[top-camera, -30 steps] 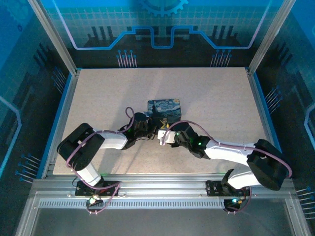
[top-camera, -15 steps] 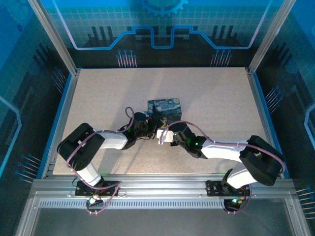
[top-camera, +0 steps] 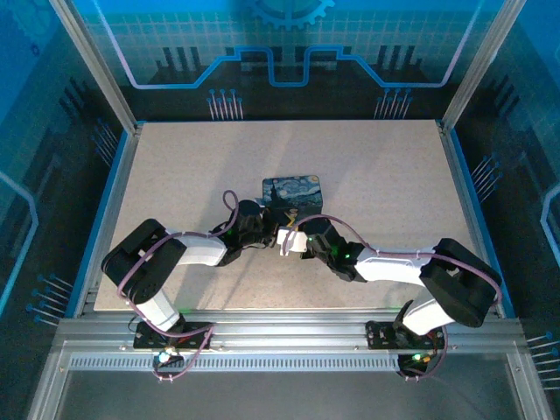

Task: Unlock the padlock with the key

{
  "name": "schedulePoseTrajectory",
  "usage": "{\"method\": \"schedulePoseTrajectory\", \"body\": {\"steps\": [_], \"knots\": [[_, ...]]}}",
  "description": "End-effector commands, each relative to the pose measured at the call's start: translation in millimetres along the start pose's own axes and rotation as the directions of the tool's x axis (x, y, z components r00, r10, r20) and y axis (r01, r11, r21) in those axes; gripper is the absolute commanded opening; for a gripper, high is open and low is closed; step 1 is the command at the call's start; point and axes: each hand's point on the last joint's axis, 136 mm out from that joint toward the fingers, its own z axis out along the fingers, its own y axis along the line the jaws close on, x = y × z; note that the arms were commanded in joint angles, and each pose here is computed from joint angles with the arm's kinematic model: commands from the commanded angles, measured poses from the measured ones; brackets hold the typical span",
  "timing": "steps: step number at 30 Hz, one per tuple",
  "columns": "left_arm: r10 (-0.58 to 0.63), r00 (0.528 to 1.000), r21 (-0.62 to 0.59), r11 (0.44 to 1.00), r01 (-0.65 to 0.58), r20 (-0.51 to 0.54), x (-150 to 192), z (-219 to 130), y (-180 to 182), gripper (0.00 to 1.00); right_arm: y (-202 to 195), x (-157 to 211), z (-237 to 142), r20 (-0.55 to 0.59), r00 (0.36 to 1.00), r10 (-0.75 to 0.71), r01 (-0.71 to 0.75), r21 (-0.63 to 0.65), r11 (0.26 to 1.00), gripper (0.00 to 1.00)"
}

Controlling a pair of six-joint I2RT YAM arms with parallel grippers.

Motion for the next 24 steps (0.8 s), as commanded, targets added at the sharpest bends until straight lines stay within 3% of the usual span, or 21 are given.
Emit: {"method": "schedulePoseTrajectory", "body": {"steps": [1,3,13,24], "knots": [[0.013,1.000,0.080,0.997,-0.012,-0.016,6,2,-23,0.00,-11,-12,2,0.023,0.999,0.036,-0.037,0.050,0.998,0.06],[0.011,1.000,0.082,0.997,-0.010,-0.017,6,2,-23,0.00,-12,-13,3,0.025,0.999,0.044,-0.045,0.055,0.997,0.00],[0.007,1.000,0.085,0.996,-0.006,-0.015,6,1,-23,0.00,-18,-15,2,0.030,0.995,0.100,-0.102,0.073,0.992,0.00],[0.006,1.000,0.085,0.996,-0.005,-0.014,6,1,-22,0.00,-28,-29,-1,0.091,0.933,0.347,-0.353,0.053,0.934,0.00]]}}
